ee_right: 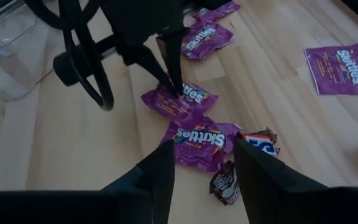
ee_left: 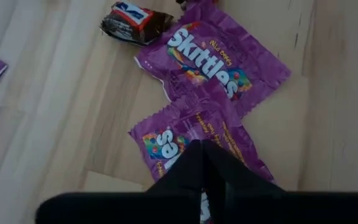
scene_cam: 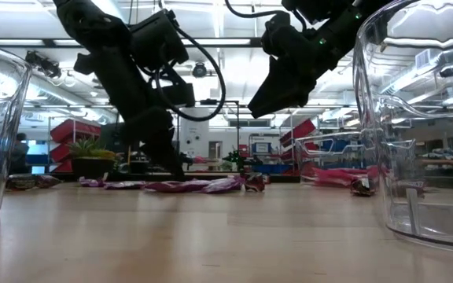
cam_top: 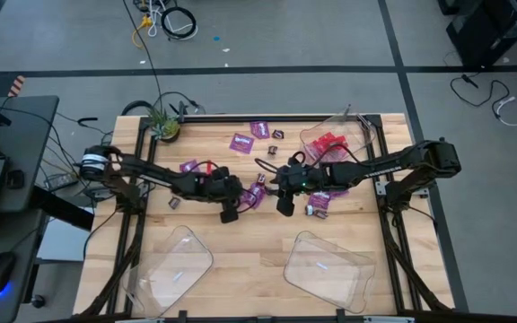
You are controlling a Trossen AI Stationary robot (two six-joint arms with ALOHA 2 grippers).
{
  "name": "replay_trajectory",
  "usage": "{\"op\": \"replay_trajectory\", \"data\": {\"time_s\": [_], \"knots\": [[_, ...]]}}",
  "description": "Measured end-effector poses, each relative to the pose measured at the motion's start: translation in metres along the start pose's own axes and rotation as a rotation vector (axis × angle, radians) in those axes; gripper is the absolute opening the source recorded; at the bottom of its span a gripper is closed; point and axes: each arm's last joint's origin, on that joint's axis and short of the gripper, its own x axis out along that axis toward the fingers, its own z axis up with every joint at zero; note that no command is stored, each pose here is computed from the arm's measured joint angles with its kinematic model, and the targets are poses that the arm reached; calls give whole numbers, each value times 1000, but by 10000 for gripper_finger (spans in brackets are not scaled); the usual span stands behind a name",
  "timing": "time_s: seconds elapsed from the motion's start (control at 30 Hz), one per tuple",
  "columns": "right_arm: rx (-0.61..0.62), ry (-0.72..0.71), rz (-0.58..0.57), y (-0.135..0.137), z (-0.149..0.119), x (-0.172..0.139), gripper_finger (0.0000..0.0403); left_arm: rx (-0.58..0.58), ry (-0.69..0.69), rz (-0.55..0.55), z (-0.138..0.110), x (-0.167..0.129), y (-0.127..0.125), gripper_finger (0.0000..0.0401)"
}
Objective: Sort candy
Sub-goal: Put the violet candy into the bottom right transparent bin
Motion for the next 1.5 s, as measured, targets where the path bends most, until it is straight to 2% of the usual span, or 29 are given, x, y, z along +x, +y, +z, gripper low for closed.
{"op": "replay_trajectory", "data": {"time_s": [0.2, 0.4, 0.5, 0.67, 0.93, 1.13, 1.5], "knots": [[-103, -35, 16, 5, 2, 0, 153, 17, -25, -16, 4, -12, 2, 7], [-213, -83, 58, 22, -3, 17, 160, 1, -57, 2, 2, -33, 11, 2], [-234, -58, 60, 25, -9, 30, 165, -38, -54, 8, -9, -30, 18, 2], [-263, -12, 54, 32, -5, 56, 171, -72, -66, -9, -27, -20, 22, 1], [-433, 159, -33, 39, 1, 99, 172, -79, -87, -37, -42, -9, 22, 1], [-516, 250, -37, 39, -4, 120, 172, -75, -110, -62, -40, 3, 18, 1], [-531, 289, -55, 28, -12, 134, 150, -69, -133, -130, -40, 10, 11, 0]]}}
